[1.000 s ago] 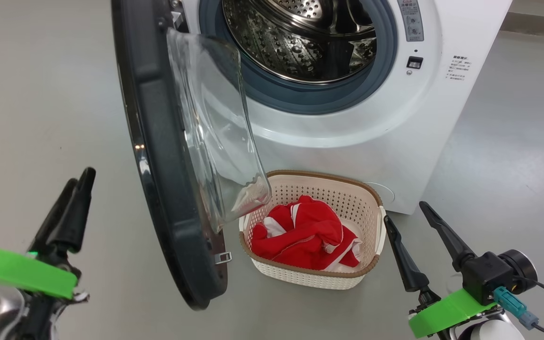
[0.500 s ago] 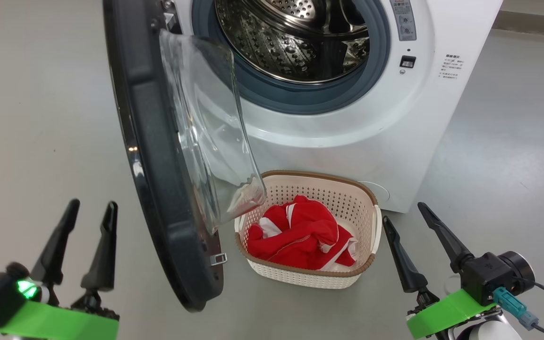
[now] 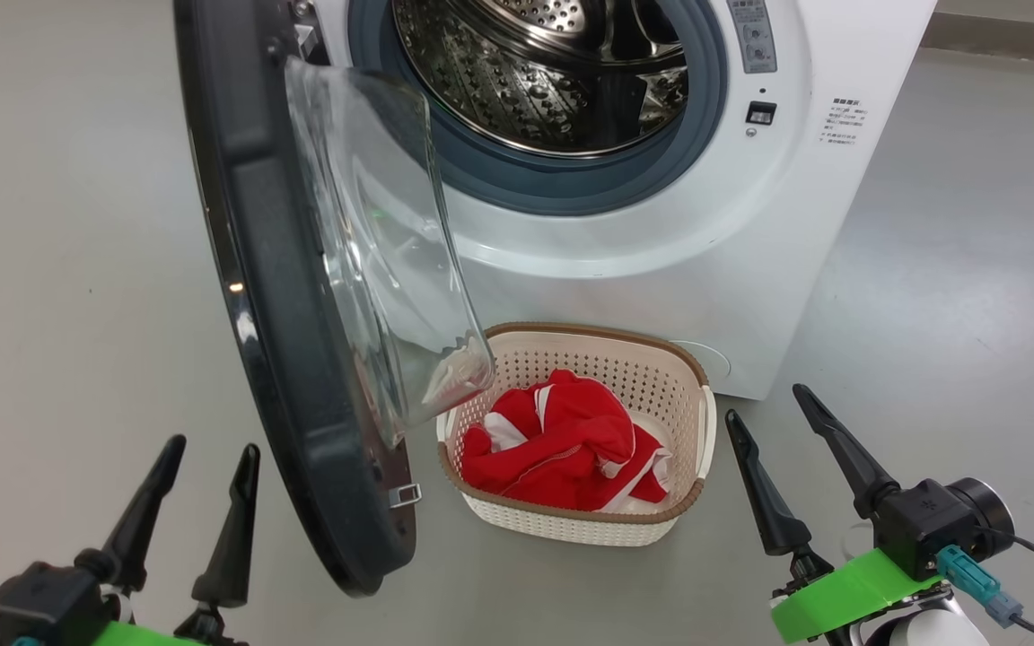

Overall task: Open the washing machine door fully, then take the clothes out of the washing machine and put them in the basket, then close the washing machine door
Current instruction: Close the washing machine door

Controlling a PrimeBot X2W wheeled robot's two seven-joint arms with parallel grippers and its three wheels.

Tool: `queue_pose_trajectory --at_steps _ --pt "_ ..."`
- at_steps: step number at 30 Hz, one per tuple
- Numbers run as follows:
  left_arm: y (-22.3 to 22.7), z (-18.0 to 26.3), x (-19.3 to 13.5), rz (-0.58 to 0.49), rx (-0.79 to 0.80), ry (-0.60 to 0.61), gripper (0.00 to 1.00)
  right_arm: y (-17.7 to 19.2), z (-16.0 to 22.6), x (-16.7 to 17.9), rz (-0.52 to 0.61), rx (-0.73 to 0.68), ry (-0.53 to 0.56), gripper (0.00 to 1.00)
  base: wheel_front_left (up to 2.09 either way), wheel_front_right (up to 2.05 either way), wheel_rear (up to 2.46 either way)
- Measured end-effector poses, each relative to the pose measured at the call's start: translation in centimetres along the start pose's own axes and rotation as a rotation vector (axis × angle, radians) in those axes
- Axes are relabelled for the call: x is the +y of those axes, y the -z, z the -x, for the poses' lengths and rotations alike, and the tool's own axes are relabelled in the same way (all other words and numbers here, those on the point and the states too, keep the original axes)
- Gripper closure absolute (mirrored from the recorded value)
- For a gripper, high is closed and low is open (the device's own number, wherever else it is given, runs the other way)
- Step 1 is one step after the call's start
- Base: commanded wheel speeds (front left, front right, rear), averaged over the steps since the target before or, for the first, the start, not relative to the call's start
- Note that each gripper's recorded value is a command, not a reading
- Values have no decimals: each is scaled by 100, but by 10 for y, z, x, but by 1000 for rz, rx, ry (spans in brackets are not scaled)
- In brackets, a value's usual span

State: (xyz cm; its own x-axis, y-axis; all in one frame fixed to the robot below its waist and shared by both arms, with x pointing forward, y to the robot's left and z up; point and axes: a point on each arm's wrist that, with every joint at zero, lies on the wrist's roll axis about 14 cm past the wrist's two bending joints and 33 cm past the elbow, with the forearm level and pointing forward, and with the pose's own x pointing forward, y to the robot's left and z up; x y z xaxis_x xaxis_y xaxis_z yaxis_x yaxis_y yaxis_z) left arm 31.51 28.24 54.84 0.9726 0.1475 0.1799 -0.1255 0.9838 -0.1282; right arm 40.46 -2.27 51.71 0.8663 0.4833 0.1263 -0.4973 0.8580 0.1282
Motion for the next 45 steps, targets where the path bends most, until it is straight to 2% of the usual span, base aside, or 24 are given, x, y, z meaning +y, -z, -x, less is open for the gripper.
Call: queue_pose_trajectory --at_steps 10,35,36,37,41,45 --pt "9 8 -3 24 15 -30 0 0 -1 -1 -4 -1 5 0 0 0 0" --pt "16 11 -2 -18 35 -47 0 3 -3 2 -7 6 -6 0 0 0 0" --pt "18 12 0 -16 43 -55 53 2 -3 2 -6 4 -7 0 0 0 0" --pt "21 13 1 -13 52 -59 98 2 -2 2 -5 3 -8 0 0 0 0" --pt "22 15 9 51 55 -102 100 -1 -2 3 -2 -2 -9 0 0 0 0" --pt "26 15 12 236 78 -155 100 -3 -1 5 1 -7 -12 0 0 0 0"
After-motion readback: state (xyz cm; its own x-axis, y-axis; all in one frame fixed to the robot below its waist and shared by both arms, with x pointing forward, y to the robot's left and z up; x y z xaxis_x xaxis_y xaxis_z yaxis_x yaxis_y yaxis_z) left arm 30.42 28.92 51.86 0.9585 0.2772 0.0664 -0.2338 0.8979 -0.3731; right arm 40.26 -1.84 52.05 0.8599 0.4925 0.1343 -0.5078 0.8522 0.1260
